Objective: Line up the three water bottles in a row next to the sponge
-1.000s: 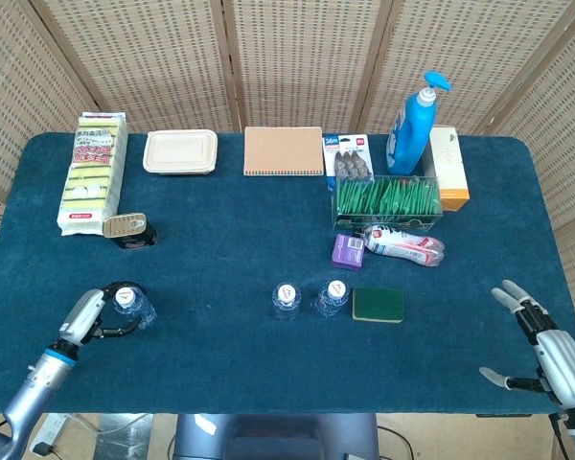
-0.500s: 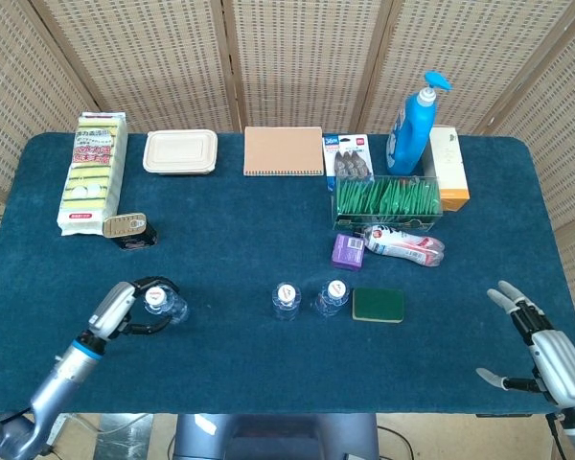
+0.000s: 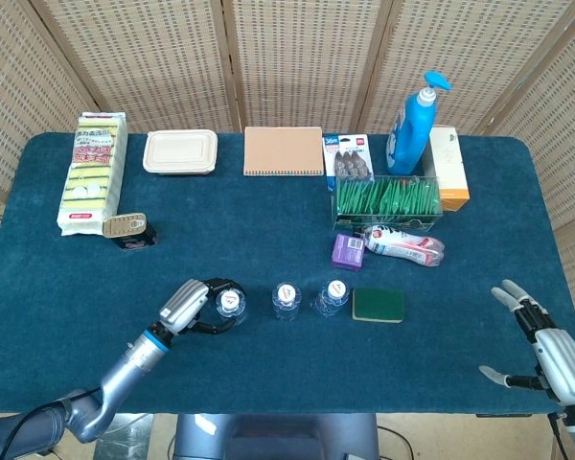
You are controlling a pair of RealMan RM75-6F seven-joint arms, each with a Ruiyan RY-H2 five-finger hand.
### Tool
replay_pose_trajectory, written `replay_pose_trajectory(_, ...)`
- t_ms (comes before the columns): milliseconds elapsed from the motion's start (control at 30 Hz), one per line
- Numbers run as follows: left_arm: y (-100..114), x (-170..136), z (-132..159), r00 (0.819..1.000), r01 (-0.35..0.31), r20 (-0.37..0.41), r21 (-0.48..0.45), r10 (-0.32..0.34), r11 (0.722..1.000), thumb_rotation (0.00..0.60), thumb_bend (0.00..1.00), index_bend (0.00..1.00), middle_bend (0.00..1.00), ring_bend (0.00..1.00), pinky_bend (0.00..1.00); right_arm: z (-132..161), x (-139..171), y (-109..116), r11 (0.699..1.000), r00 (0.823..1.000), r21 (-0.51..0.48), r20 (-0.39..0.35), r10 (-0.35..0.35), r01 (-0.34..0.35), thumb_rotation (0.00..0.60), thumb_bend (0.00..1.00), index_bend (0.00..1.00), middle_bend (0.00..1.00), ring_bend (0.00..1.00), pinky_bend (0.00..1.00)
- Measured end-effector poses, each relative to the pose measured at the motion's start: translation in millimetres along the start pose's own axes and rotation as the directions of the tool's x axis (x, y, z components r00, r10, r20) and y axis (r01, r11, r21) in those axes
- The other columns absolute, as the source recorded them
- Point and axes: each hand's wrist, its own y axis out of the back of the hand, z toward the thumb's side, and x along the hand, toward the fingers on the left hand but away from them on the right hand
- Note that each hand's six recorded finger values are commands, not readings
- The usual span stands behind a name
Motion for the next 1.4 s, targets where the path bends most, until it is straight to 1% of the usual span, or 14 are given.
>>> replay_pose_trajectory(167, -6, 7, -5, 1.000, 0.008, -0.021, -0.002, -0.008, 1.000, 0.600, 0.41, 0.65, 0.54, 0.42, 0.50, 1, -1, 0, 1.000, 1.000, 0.001, -0.001, 0.000, 0.000, 0.600, 0.04, 0.09, 0.00, 0.00, 0.09)
replay_pose_trajectory(333, -12, 9, -6, 1.000, 0.015, -0.026, -0.045, -0.017, 0.999, 0.600, 0.41, 0.65, 0.54, 0.42, 0.50, 1, 0, -1, 1.000, 1.000, 0.003, 0.000, 0.002, -0.002, 0.600, 0.04, 0.09, 0.00, 0.00, 0.09)
replay_pose_trajectory(500, -14, 10, -9, 0.999, 0.018, -0.029, -0.045, -0.019, 0.999, 0.600, 0.40, 0.65, 0.54, 0.42, 0.48, 1, -1, -2, 1.000, 1.000, 0.005, 0.000, 0.007, -0.007, 0.600, 0.04, 0.09, 0.00, 0.00, 0.09)
replay_pose_trajectory(533, -14, 11, -9, 0.999, 0.021, -0.029, -0.041, -0.022, 0.999, 0.600, 0.40, 0.65, 0.53, 0.41, 0.47, 1, -1, -2, 1.000, 1.000, 0.005, 0.000, 0.008, -0.008, 0.600, 0.04, 0.09, 0.00, 0.00, 0.09)
replay_pose_trajectory(600, -15, 10, -9, 0.999, 0.027, -0.027, -0.037, -0.028, 0.999, 0.600, 0.39, 0.63, 0.47, 0.37, 0.45, 0, -1, -2, 1.000, 1.000, 0.005, 0.001, 0.007, -0.007, 0.600, 0.04, 0.09, 0.00, 0.00, 0.09)
replay_pose_trajectory(667, -16, 10, -7, 0.999, 0.038, -0.022, -0.044, -0.039, 0.998, 0.600, 0.38, 0.57, 0.37, 0.28, 0.42, 1, -1, -1, 1.000, 1.000, 0.005, -0.001, 0.006, -0.006, 0.600, 0.04, 0.09, 0.00, 0.00, 0.09)
replay_pose_trajectory(700, -17, 9, -7, 0.999, 0.044, -0.019, -0.044, -0.045, 0.998, 0.600, 0.38, 0.54, 0.34, 0.25, 0.41, 1, 0, -1, 1.000, 1.000, 0.004, -0.002, 0.006, -0.006, 0.600, 0.04, 0.09, 0.00, 0.00, 0.09)
replay_pose_trajectory(800, -18, 7, -7, 0.998, 0.059, -0.016, -0.028, -0.059, 0.998, 0.600, 0.36, 0.37, 0.18, 0.13, 0.34, 1, 0, -1, 1.000, 1.000, 0.004, -0.002, 0.006, -0.006, 0.600, 0.04, 0.09, 0.00, 0.00, 0.09)
replay_pose_trajectory(867, -18, 6, -8, 0.998, 0.067, -0.019, -0.013, -0.067, 0.998, 0.600, 0.34, 0.17, 0.06, 0.04, 0.27, 1, 0, -1, 1.000, 1.000, 0.004, -0.003, 0.007, -0.007, 0.600, 0.04, 0.09, 0.00, 0.00, 0.09)
replay_pose_trajectory(933, -17, 6, -9, 0.997, 0.075, -0.026, 0.000, -0.075, 0.997, 0.600, 0.31, 0.05, 0.01, 0.00, 0.23, 2, 0, -1, 1.000, 1.000, 0.005, -0.005, 0.008, -0.008, 0.600, 0.04, 0.09, 0.00, 0.00, 0.09)
replay_pose_trajectory(967, -17, 6, -9, 0.997, 0.076, -0.028, 0.003, -0.076, 0.997, 0.600, 0.30, 0.01, 0.00, 0.00, 0.21, 2, 0, -1, 1.000, 1.000, 0.005, -0.005, 0.009, -0.009, 0.600, 0.04, 0.09, 0.00, 0.00, 0.09)
replay_pose_trajectory(1067, -16, 6, -10, 0.996, 0.078, -0.037, 0.008, -0.078, 0.997, 0.600, 0.29, 0.00, 0.00, 0.00, 0.19, 2, 1, -1, 1.000, 1.000, 0.007, -0.008, 0.011, -0.011, 0.600, 0.04, 0.09, 0.00, 0.00, 0.09)
replay_pose_trajectory(1267, -11, 5, -11, 0.996, 0.075, -0.048, 0.021, -0.074, 0.997, 0.600, 0.28, 0.00, 0.00, 0.00, 0.18, 2, 1, -1, 1.000, 1.000, 0.007, -0.008, 0.011, -0.010, 0.600, 0.04, 0.09, 0.00, 0.00, 0.09)
replay_pose_trajectory(1400, -5, 3, -10, 0.997, 0.063, -0.043, 0.020, -0.062, 0.998, 0.600, 0.24, 0.00, 0.00, 0.00, 0.18, 3, 1, -1, 1.000, 1.000, 0.009, -0.011, 0.013, -0.013, 0.600, 0.04, 0.09, 0.00, 0.00, 0.09)
